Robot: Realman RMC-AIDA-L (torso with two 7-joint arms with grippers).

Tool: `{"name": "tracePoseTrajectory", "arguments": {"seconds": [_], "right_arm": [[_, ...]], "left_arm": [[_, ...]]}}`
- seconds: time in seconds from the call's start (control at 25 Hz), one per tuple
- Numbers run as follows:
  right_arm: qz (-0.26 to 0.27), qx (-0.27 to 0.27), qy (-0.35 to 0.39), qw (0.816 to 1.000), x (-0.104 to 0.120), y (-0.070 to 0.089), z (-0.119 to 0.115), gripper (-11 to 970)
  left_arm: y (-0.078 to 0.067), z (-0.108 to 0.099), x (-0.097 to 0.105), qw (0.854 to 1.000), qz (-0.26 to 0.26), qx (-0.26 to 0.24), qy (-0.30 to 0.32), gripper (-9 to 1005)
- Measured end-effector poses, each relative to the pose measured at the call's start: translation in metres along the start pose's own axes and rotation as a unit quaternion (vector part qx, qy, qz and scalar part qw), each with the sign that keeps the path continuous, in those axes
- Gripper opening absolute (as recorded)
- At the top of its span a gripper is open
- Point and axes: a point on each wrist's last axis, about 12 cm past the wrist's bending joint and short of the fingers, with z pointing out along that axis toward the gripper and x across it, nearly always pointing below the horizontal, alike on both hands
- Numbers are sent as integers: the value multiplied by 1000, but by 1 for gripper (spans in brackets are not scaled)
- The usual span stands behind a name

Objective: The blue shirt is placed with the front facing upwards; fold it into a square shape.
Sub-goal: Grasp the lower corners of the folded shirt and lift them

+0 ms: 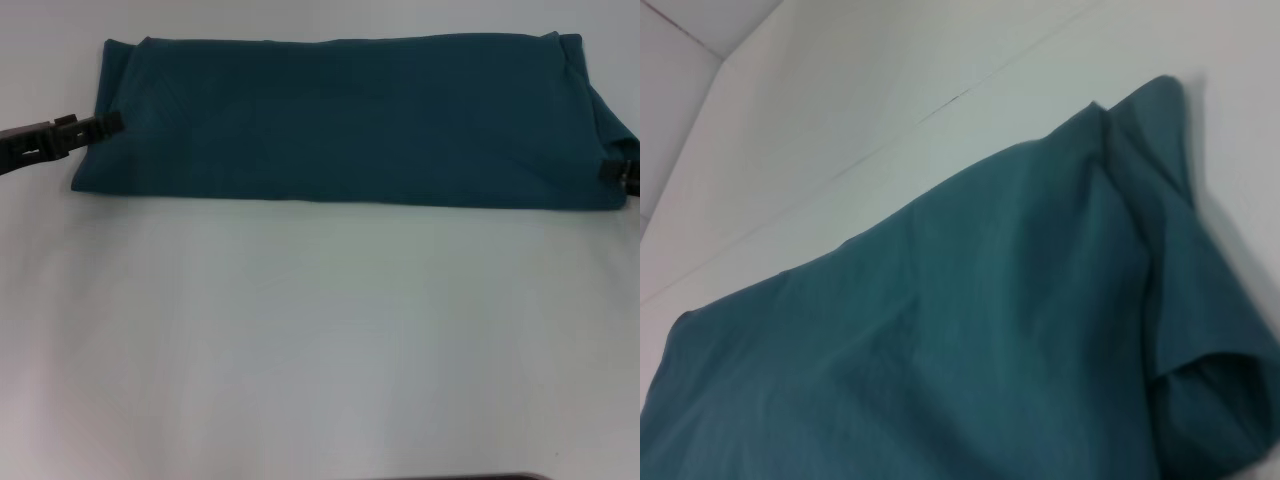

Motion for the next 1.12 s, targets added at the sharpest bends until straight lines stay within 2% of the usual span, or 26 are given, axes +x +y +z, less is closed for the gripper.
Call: {"name": "tracePoseTrajectory", "arguments": {"seconds": [0.36,0.8,0.92,1.12], "right_arm": [[-1,-2,-3,1000,1,3,7,735],[-13,6,-10,1000,-3,2,9,508],[-14,6,-10,1000,-3,3,9,261],[-13,6,-11,1000,-4,2,9,37]], "left_arm": [[0,0,-1,1000,0,-1,-1,842],[2,-2,1,1000,0,-4,-1,842],[3,-3,3,1000,-3,-6,-1,842],[4,-5,5,1000,-5,-8,1,842]]}}
